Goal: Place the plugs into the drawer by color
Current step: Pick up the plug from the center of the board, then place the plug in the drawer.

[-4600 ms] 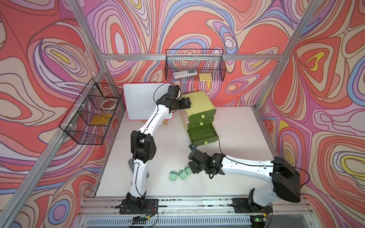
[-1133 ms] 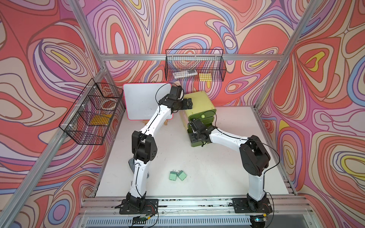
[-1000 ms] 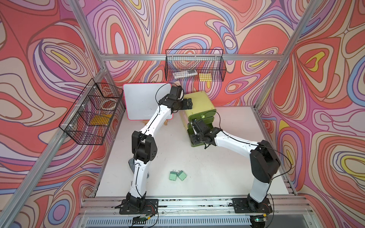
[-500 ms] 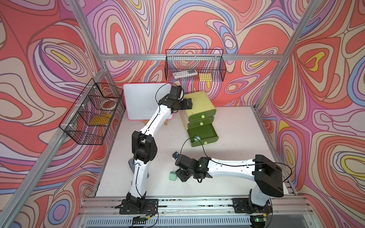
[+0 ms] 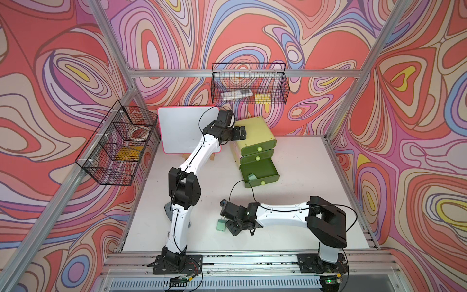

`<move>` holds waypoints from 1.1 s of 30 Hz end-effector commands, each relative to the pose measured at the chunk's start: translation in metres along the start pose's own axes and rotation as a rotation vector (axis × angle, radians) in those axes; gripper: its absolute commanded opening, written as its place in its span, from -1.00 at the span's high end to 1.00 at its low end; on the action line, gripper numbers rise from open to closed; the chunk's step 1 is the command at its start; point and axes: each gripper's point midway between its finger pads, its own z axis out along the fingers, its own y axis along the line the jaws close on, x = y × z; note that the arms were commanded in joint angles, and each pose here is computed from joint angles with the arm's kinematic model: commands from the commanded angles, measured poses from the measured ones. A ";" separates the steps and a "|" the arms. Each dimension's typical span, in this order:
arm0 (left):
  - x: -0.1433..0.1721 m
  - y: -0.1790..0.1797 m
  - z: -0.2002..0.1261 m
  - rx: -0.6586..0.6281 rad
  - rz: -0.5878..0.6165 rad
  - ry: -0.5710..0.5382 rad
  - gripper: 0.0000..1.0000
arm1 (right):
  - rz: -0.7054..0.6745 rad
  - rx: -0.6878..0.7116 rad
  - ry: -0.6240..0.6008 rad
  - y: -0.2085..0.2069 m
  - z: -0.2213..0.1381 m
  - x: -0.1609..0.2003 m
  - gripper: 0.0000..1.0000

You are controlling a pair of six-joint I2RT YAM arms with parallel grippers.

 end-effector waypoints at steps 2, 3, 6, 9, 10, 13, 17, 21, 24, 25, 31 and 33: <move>0.015 0.008 0.009 -0.024 -0.005 0.056 -0.94 | 0.013 0.021 -0.010 -0.002 -0.001 -0.005 0.05; 0.016 0.007 0.009 -0.023 -0.004 0.058 -0.95 | 0.015 0.022 -0.013 -0.002 -0.002 -0.005 0.09; 0.016 0.008 0.009 -0.023 -0.006 0.059 -0.95 | 0.017 0.028 -0.022 -0.006 -0.008 -0.009 0.13; 0.018 0.008 0.010 -0.026 -0.007 0.066 -0.95 | 0.029 0.071 -0.043 -0.022 -0.023 -0.023 0.13; 0.019 0.009 0.010 -0.028 -0.006 0.067 -0.95 | 0.041 0.087 -0.060 -0.031 -0.031 -0.029 0.13; 0.019 0.010 0.009 -0.030 -0.009 0.064 -0.95 | 0.101 0.119 -0.128 -0.068 -0.057 -0.052 0.13; 0.020 0.008 0.008 -0.028 -0.006 0.064 -0.95 | 0.173 0.176 -0.215 -0.125 -0.086 -0.078 0.13; 0.018 0.008 0.009 -0.029 0.000 0.059 -0.95 | 0.228 0.210 -0.264 -0.187 -0.098 -0.098 0.13; 0.017 0.007 0.009 -0.026 0.001 0.058 -0.95 | 0.249 0.214 -0.290 -0.223 -0.098 -0.115 0.12; 0.017 0.007 0.009 -0.027 0.001 0.058 -0.95 | 0.257 0.211 -0.289 -0.233 -0.094 -0.119 0.12; 0.018 0.007 0.013 -0.022 -0.003 0.065 -0.95 | 0.284 0.214 -0.232 -0.264 -0.068 -0.127 0.12; 0.018 0.006 0.013 -0.020 -0.003 0.065 -0.95 | 0.296 0.216 -0.222 -0.266 -0.066 -0.125 0.11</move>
